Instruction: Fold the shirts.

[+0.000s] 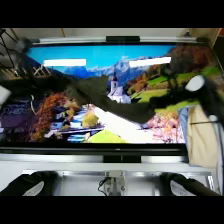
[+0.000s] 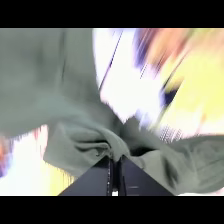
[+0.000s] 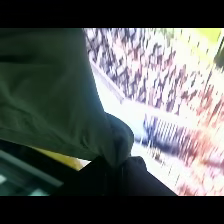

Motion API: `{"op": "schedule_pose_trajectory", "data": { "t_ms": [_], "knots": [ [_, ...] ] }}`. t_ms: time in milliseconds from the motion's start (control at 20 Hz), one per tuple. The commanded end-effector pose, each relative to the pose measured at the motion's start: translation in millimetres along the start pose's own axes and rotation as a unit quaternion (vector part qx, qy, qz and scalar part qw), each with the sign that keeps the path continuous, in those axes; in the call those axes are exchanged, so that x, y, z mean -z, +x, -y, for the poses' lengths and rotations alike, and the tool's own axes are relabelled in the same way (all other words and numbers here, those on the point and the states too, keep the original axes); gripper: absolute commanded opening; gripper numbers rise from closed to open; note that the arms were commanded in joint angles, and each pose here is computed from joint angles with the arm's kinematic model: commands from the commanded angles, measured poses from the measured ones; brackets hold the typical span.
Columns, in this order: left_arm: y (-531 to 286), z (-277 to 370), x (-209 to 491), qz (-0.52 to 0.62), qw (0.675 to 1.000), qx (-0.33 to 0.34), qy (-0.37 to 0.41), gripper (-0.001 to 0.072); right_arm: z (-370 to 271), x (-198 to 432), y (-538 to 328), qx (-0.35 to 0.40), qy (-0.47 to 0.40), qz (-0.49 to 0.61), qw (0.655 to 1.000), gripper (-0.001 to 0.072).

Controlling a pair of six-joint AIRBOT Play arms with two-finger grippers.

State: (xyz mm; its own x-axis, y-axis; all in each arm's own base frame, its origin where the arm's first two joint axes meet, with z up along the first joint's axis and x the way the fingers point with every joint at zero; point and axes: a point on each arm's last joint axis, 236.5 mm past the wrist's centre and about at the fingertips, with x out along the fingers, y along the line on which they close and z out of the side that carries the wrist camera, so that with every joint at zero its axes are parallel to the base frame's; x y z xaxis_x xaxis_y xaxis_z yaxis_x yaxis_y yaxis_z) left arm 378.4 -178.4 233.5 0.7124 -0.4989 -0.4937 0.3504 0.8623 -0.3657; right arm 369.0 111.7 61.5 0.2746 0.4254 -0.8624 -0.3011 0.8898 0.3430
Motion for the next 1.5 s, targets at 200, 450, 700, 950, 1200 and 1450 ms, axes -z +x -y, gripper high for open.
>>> {"op": "schedule_pose_trajectory", "data": {
  "t_ms": [200,450,700,950,1200,1450],
  "knots": [
    [-330.2,167.0,-168.5,0.384,0.903,0.171,0.086,0.0033,-152.1,-89.9,-382.0,0.039,-0.149,0.55,0.821,0.0074],
    [-363.7,156.7,-159.4,0.413,0.894,0.118,0.126,0.0033,-171.8,-26.4,-440.3,0.062,-0.146,0.598,0.785,0.0074],
    [-290.4,109.2,-155.7,0.331,0.934,0.028,0.134,0.0033,-97.2,16.3,-322.9,0.122,-0.042,0.357,0.925,0.0074],
    [-125.4,27.7,-133.5,0.175,0.975,-0.064,0.123,0.0034,-23.8,67.6,-151.6,0.116,0.082,0.069,0.987,0.0074],
    [79.2,-61.3,-57.2,-0.017,0.99,-0.11,0.091,0.0035,45.6,60.0,1.3,0.107,0.219,0.037,0.969,0.0074],
    [204.4,-99.9,58.6,-0.161,0.98,-0.094,-0.069,0.005,68.5,64.5,87.1,0.082,0.288,-0.016,0.954,0.0075]
  ]
}}
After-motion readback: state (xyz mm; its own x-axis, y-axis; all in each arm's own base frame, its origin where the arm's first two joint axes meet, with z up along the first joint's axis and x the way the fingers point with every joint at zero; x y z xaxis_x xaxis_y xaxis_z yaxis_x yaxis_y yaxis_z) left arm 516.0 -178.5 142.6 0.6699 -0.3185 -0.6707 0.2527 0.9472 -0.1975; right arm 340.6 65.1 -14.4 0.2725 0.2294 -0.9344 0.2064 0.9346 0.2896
